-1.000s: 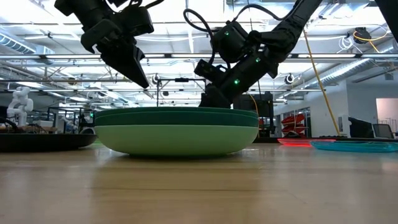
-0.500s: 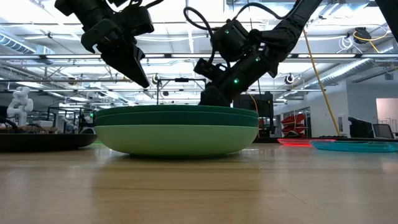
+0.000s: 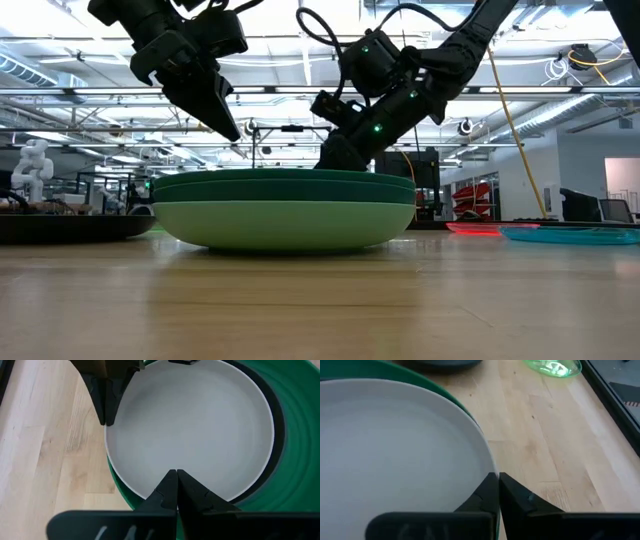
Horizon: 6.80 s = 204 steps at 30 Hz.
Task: Stack plastic plates
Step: Remove the white plate from the stacked plates, then stack the black plate on top of the other black plate
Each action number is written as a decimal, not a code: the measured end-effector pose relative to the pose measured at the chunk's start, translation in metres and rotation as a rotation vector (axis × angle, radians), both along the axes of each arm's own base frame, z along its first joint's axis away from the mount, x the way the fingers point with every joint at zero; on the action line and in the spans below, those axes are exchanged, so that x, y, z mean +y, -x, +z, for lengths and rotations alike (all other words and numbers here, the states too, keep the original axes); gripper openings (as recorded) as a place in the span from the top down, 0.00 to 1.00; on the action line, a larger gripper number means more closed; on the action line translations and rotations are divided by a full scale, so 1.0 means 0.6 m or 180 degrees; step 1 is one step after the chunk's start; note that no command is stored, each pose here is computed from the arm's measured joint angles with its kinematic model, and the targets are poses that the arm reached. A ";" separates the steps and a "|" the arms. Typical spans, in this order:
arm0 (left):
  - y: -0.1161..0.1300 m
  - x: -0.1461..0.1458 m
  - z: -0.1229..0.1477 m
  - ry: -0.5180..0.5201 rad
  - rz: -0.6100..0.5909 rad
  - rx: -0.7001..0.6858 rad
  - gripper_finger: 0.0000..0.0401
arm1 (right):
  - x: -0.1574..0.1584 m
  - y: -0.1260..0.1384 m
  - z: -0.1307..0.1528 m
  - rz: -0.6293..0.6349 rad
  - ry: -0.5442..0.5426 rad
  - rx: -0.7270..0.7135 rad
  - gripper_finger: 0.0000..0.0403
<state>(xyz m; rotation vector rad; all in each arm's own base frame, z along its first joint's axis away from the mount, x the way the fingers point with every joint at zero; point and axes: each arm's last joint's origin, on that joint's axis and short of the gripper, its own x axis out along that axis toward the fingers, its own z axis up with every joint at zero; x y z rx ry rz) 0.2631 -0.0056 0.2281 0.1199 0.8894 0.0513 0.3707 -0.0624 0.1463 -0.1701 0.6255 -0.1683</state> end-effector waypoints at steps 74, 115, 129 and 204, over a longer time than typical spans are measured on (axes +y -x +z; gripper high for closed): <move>0.079 0.016 0.012 0.0484 0.1315 0.0659 0.97 | -0.249 0.158 -0.029 -0.1856 -0.1006 0.0554 0.82; 0.152 -0.086 -0.155 0.0313 0.1289 0.1314 0.67 | -0.155 0.140 0.110 -0.1368 -0.0854 -0.0073 0.65; 0.143 -0.102 -0.127 0.0153 0.1288 0.1215 0.96 | -0.135 0.130 0.110 -0.1220 -0.0830 -0.0047 0.65; -0.094 -0.106 -0.028 0.0952 -0.0277 0.0472 0.79 | -0.120 0.129 0.104 -0.1106 -0.0808 0.0149 0.65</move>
